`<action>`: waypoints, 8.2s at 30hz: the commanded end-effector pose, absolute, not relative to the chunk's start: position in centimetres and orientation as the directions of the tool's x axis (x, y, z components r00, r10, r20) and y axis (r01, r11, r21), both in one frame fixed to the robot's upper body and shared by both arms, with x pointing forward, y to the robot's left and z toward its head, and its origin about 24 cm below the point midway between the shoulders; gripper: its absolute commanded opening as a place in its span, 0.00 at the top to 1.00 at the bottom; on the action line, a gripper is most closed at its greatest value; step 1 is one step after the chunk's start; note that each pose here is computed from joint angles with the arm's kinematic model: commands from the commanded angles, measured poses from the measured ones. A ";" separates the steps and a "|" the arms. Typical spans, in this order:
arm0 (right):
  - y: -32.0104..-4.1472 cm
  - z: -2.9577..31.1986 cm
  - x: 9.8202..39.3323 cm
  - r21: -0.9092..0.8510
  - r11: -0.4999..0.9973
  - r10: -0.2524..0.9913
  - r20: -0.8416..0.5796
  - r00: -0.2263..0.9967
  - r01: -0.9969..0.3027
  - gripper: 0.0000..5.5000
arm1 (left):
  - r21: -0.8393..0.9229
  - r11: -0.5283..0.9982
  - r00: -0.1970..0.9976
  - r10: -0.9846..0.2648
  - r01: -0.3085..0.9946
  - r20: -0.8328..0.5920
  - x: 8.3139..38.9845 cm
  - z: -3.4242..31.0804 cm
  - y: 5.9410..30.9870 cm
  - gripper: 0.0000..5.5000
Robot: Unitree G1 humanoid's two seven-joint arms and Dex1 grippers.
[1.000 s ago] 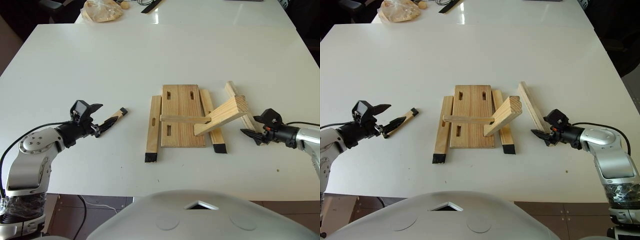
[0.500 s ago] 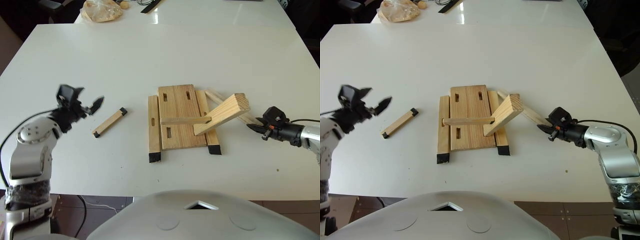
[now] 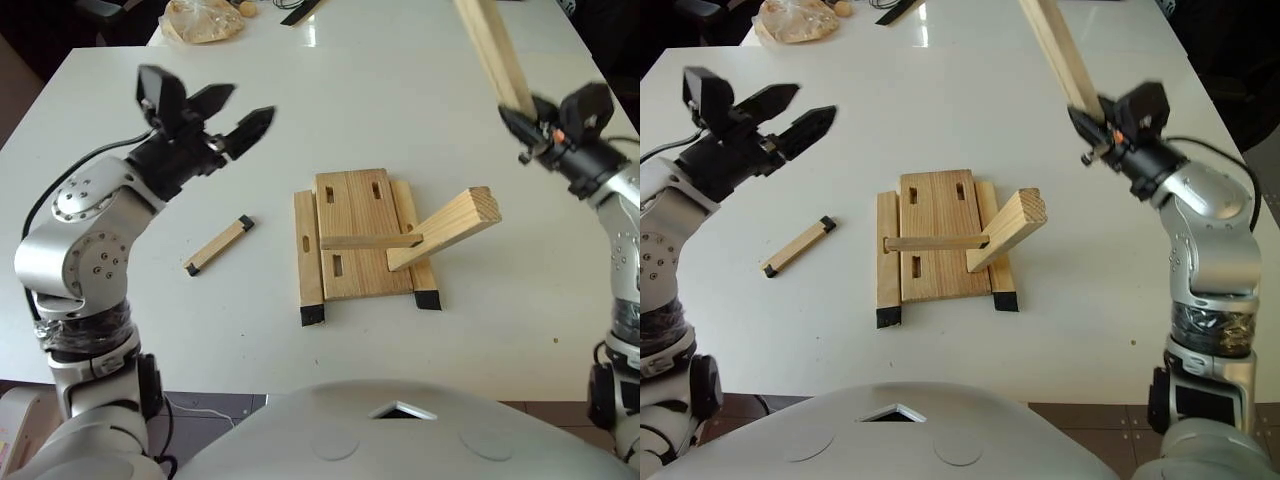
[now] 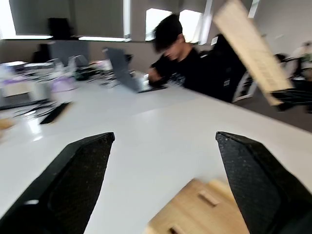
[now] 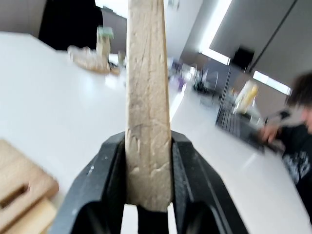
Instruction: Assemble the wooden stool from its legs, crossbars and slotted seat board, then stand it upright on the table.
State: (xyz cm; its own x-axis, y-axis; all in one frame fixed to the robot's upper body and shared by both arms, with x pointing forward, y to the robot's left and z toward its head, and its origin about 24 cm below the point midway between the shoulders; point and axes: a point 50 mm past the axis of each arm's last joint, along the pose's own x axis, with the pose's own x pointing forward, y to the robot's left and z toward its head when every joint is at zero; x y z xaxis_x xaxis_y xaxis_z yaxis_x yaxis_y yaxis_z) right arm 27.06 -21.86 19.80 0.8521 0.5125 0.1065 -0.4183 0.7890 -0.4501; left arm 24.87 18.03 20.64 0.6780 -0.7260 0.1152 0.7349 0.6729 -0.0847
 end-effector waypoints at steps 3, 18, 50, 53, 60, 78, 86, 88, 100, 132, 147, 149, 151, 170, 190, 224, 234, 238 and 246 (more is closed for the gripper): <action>-17.4 23.4 26.2 -0.683 0.645 0.680 0.308 0.665 -0.342 0.81 | -0.198 0.548 0.583 -0.760 0.813 0.289 25.2 23.3 16.3 0.12; -13.7 21.5 27.2 -0.844 0.464 0.795 0.264 0.546 -0.268 0.81 | -0.115 0.406 0.414 -0.804 0.907 0.428 24.0 26.1 14.1 0.08; -13.2 19.9 27.4 -0.916 0.358 0.824 0.219 0.523 -0.179 0.69 | -0.094 0.447 0.446 -0.804 0.890 0.394 25.1 25.1 14.8 0.63; -13.1 19.9 27.3 -0.912 0.363 0.827 0.222 0.516 -0.189 0.62 | -0.098 0.459 0.458 -0.798 0.883 0.392 25.2 25.0 15.0 0.63; -13.5 20.9 26.9 -0.852 0.459 0.814 0.287 0.506 -0.254 0.61 | -0.091 0.493 0.493 -0.801 0.865 0.339 25.6 23.8 15.3 0.63; -21.3 17.6 28.4 -0.720 0.578 0.641 0.109 0.760 -0.384 0.61 | 0.210 0.667 0.680 -0.733 0.715 0.011 27.2 20.9 22.0 0.63; -27.1 15.7 26.9 -0.522 0.739 0.504 0.007 0.864 -0.426 0.61 | 0.390 0.555 0.636 -0.764 0.735 -0.111 21.5 19.4 23.6 0.63; -27.4 15.4 26.3 -0.488 0.750 0.505 -0.014 0.863 -0.446 0.61 | 0.323 0.500 0.556 -0.825 0.804 -0.107 19.9 19.7 23.2 0.63; -26.4 14.6 25.5 -0.412 0.703 0.591 -0.116 0.798 -0.580 0.61 | 0.146 0.353 0.368 -0.924 0.924 -0.099 17.6 17.9 22.6 0.63; -24.6 13.8 25.8 -0.402 0.670 0.640 -0.114 0.760 -0.624 0.61 | 0.111 0.216 0.231 -0.960 0.970 -0.158 17.0 15.5 21.1 0.63; -23.6 13.0 25.6 -0.410 0.653 0.652 -0.123 0.748 -0.637 0.61 | 0.033 0.245 0.244 -0.926 0.969 -0.289 19.2 13.9 20.3 0.63; -23.5 12.9 25.6 -0.411 0.651 0.654 -0.123 0.746 -0.638 0.61 | 0.028 0.240 0.236 -0.917 0.970 -0.323 19.3 13.7 20.2 0.63; -23.5 12.9 25.5 -0.412 0.649 0.655 -0.125 0.745 -0.640 0.61 | 0.023 0.235 0.227 -0.900 0.972 -0.371 19.2 13.3 20.3 0.63; -20.1 10.6 24.7 -0.397 0.536 0.754 -0.172 0.634 -0.745 0.61 | -0.047 0.193 0.143 -0.853 0.980 -0.502 22.4 12.8 19.1 0.63; -18.2 7.3 26.3 -0.383 0.443 0.779 -0.283 0.559 -0.811 0.61 | 0.038 0.112 0.114 -0.812 0.993 -0.573 23.4 13.4 19.1 0.63; -17.4 5.0 26.4 -0.400 0.352 0.802 -0.336 0.493 -0.846 0.61 | -0.008 0.139 0.102 -0.766 0.990 -0.635 24.0 10.5 17.6 0.63; -20.9 14.3 30.5 -0.489 0.728 0.573 0.052 0.818 -0.480 0.61 | -0.007 0.228 0.179 -0.782 0.974 -0.598 24.0 10.9 17.3 0.63; -20.7 21.7 30.2 -0.496 0.827 0.464 0.335 0.820 -0.265 0.61 | -0.014 0.312 0.246 -0.775 0.950 -0.581 24.4 10.7 17.0 0.63; -13.2 27.7 24.4 -0.456 0.775 0.628 0.484 0.610 -0.437 0.61 | -0.027 0.390 0.321 -0.795 0.921 -0.515 24.6 12.1 14.9 0.63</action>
